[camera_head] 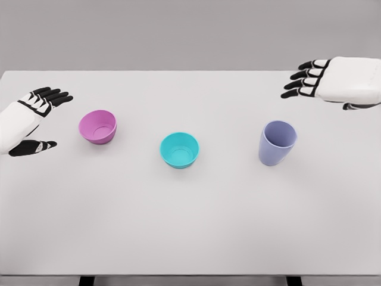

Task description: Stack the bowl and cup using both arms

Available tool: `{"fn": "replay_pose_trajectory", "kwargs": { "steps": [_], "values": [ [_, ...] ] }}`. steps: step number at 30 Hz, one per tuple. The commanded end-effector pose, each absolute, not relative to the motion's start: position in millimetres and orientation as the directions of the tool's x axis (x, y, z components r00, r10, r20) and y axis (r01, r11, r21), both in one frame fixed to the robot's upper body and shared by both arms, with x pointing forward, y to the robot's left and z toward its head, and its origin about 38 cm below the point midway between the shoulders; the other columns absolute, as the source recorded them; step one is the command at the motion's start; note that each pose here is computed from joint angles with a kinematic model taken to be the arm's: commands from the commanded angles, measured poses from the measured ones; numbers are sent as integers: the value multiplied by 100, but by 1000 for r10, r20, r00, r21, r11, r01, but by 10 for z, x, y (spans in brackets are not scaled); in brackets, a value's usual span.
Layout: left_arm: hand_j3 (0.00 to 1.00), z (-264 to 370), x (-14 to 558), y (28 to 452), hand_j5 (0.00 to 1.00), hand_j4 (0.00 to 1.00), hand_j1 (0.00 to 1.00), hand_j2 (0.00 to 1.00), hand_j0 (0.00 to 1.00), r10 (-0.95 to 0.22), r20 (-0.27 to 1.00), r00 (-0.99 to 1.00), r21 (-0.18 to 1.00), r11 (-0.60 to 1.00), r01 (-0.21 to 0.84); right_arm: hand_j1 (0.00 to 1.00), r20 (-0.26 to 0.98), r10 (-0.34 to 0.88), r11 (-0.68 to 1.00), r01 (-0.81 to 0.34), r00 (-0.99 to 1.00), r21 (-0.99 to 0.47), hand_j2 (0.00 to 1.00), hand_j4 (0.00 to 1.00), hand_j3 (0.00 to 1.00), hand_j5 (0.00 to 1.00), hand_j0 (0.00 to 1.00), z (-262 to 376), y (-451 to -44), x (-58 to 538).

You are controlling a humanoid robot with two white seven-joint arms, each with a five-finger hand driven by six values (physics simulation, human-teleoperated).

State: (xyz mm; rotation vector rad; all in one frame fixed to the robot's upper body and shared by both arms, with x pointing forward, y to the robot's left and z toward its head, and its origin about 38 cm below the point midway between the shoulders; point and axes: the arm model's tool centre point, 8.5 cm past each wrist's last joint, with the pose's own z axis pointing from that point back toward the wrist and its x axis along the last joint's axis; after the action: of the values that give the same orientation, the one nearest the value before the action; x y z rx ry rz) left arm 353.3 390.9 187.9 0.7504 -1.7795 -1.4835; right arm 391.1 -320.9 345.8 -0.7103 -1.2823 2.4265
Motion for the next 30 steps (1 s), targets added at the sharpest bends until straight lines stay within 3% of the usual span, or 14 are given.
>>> {"fn": "replay_pose_trajectory", "kwargs": {
  "steps": [1,4,6,9,10,13,17,21,30],
  "values": [
    [100,1886,3533,3915,100,100,100,100,100,-791,148,-593,983,185,-1,100,-284,480,-556,-37,-830,-830,100,100,100,100,100,3468,-3216,3895],
    [100,1973,3573,3949,100,100,100,100,100,-795,123,-594,989,150,3,100,-286,486,-550,-34,-826,-834,100,100,100,100,100,3513,-3238,3889],
    [100,2081,3606,4059,100,100,100,100,100,-806,115,-580,993,89,72,100,-284,485,-546,-33,-827,-837,100,100,100,100,100,3511,-3225,3896],
    [100,1979,3526,4119,100,100,100,100,100,-774,242,-585,932,17,363,100,-291,485,-500,12,-825,-866,100,100,100,100,100,3615,-3138,3926],
    [100,2111,3502,4107,100,100,100,100,100,-753,247,-610,916,-23,400,100,-292,492,-495,12,-820,-869,100,100,100,100,100,3628,-3160,3928],
    [100,2437,3626,3638,100,100,100,100,100,-639,230,-735,941,-48,336,100,-292,513,-498,-3,-807,-867,100,100,100,100,100,3638,-3263,3910],
    [100,2428,4116,3412,100,100,100,100,100,-815,347,-463,855,73,513,100,-312,517,-483,29,-797,-875,100,100,100,100,100,3753,-3260,3904],
    [100,2078,4182,3148,100,100,100,100,100,-845,320,-428,771,-30,636,100,-285,517,-464,16,-808,-886,100,100,100,100,100,3652,-3218,3920],
    [100,2040,4219,3131,100,100,100,100,100,-845,310,-435,745,-68,663,100,-249,514,-456,-15,-821,-890,100,100,100,100,100,3491,-3192,3913]
  ]
}}
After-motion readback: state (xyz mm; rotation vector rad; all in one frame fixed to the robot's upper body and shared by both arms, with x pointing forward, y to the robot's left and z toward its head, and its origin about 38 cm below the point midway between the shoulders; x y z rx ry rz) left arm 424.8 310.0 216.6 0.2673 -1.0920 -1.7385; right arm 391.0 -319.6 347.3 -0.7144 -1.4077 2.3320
